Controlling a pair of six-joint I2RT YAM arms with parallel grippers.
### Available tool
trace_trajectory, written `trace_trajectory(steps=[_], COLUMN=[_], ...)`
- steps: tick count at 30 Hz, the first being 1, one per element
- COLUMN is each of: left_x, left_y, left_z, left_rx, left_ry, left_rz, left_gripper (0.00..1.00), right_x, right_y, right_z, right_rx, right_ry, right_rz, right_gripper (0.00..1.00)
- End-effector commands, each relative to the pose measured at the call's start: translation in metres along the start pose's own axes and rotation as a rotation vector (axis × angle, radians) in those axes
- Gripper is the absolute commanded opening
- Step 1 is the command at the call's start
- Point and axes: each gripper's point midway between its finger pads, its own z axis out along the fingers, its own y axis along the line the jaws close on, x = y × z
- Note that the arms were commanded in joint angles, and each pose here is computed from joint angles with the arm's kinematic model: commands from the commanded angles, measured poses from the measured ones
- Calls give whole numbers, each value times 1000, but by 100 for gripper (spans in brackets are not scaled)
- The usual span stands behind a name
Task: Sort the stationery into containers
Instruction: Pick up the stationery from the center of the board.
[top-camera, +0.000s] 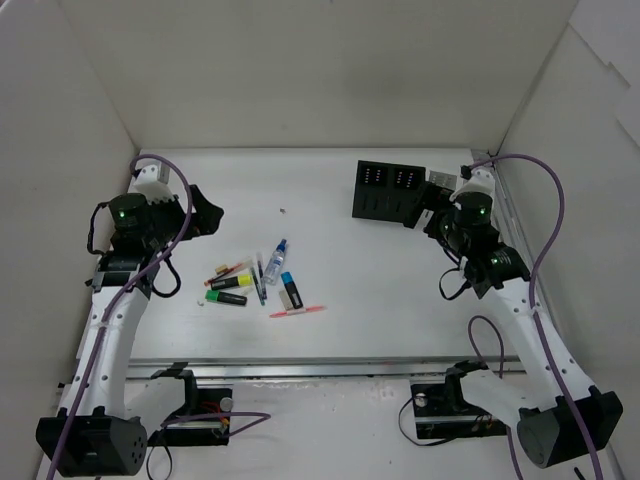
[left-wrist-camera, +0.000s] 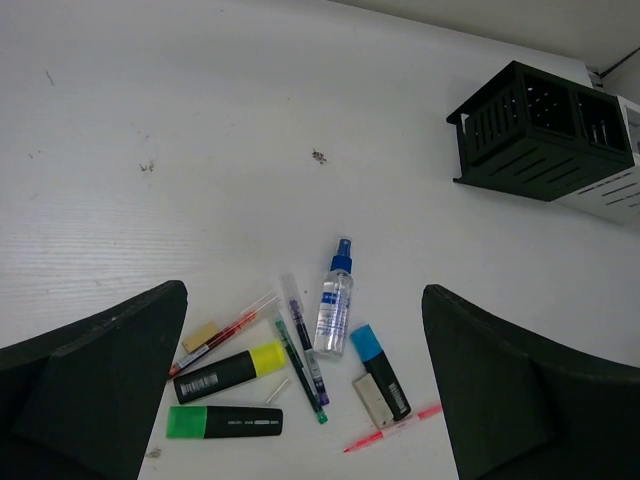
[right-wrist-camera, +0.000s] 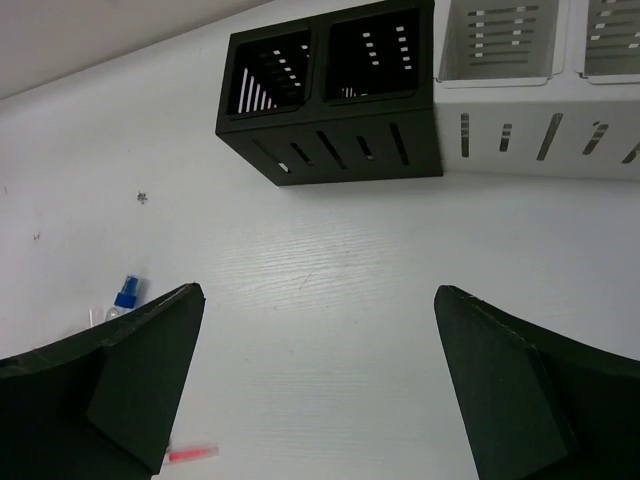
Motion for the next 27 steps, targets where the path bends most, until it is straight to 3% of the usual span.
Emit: trace_trajectory(steps=[1,12,17,24,27], left_x=[-18,5,26,44,54], left_y=[-10,-13,7,32,34], left_z=[2,-7,-9,-17,-20], left_rx=[54,77,-45,-200,-221], left_ry=[-65,-39,-7,-19,-24], left_rz=[60,17,-38,-143,-205], left_gripper=[99,99,99,99,99], right_x=[-40,-35,9,105,128], right_y=[21,47,103,168,208], right_z=[3,8,31,97,105], right_rx=[-48,-171,-213,-77,-92], right_ry=[-108,-51,64,230,273], right_rz=[-7,-31,-128,-92,-92], right_gripper=[98,98,98,98,98])
